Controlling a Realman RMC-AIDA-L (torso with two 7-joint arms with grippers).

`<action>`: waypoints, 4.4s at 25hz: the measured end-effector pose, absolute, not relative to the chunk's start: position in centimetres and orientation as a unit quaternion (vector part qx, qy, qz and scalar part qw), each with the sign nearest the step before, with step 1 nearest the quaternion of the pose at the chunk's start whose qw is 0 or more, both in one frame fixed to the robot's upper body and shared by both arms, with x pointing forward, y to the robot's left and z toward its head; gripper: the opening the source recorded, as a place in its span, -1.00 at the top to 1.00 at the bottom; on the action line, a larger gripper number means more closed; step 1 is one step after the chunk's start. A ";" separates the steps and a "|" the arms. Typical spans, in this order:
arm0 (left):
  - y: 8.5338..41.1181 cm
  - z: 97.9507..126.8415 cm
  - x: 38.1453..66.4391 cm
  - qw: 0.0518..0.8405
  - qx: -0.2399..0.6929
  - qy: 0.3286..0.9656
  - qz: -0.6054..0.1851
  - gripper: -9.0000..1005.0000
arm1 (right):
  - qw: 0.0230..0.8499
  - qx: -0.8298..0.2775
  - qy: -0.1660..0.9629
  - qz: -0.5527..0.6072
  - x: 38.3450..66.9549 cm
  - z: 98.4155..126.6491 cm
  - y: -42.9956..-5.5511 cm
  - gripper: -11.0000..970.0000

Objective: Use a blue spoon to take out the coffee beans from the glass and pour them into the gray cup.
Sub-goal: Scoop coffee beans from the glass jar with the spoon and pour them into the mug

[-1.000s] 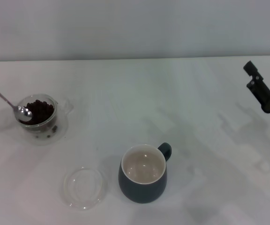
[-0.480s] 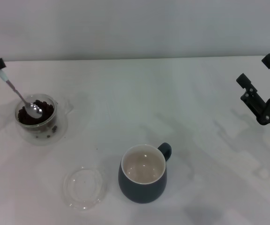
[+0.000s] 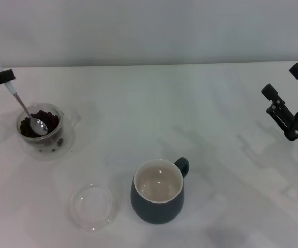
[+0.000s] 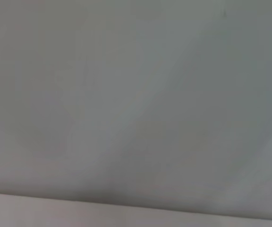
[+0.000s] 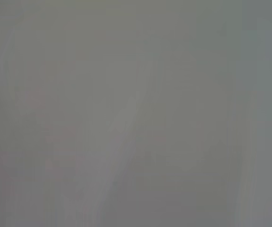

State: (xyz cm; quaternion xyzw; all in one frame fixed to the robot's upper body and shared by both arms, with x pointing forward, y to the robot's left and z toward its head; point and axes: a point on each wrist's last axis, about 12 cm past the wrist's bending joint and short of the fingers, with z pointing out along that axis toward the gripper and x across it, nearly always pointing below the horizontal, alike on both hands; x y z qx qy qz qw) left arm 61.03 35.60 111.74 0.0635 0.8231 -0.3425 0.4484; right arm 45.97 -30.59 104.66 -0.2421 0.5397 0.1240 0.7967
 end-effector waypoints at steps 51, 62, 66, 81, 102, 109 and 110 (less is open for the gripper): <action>37.9 105.9 55.1 0.424 -0.238 0.767 -0.419 0.72 | 0.787 -0.236 0.558 0.113 46.9 104.4 -30.7 -0.31; 38.1 106.0 54.4 0.436 -0.258 0.737 -0.447 0.72 | 0.787 -0.237 0.559 0.112 47.4 104.5 -30.4 -0.31; 37.9 106.4 54.3 0.444 -0.245 0.732 -0.456 0.72 | 0.788 -0.237 0.557 0.113 47.5 104.6 -30.4 -0.31; 35.9 107.9 54.8 0.456 -0.152 0.725 -0.494 0.72 | 0.793 -0.242 0.546 0.116 48.1 105.0 -30.1 -0.31; 30.0 109.7 56.2 0.365 -0.087 0.703 -0.604 0.72 | 0.801 -0.243 0.538 0.102 48.2 105.3 -30.2 -0.31; 27.8 110.4 57.5 0.345 -0.057 0.710 -0.611 0.72 | 0.807 -0.222 0.539 0.090 48.1 105.4 -30.9 -0.31; 27.5 110.5 57.7 0.342 -0.052 0.712 -0.611 0.72 | 0.809 -0.217 0.539 0.087 48.0 105.4 -31.1 -0.31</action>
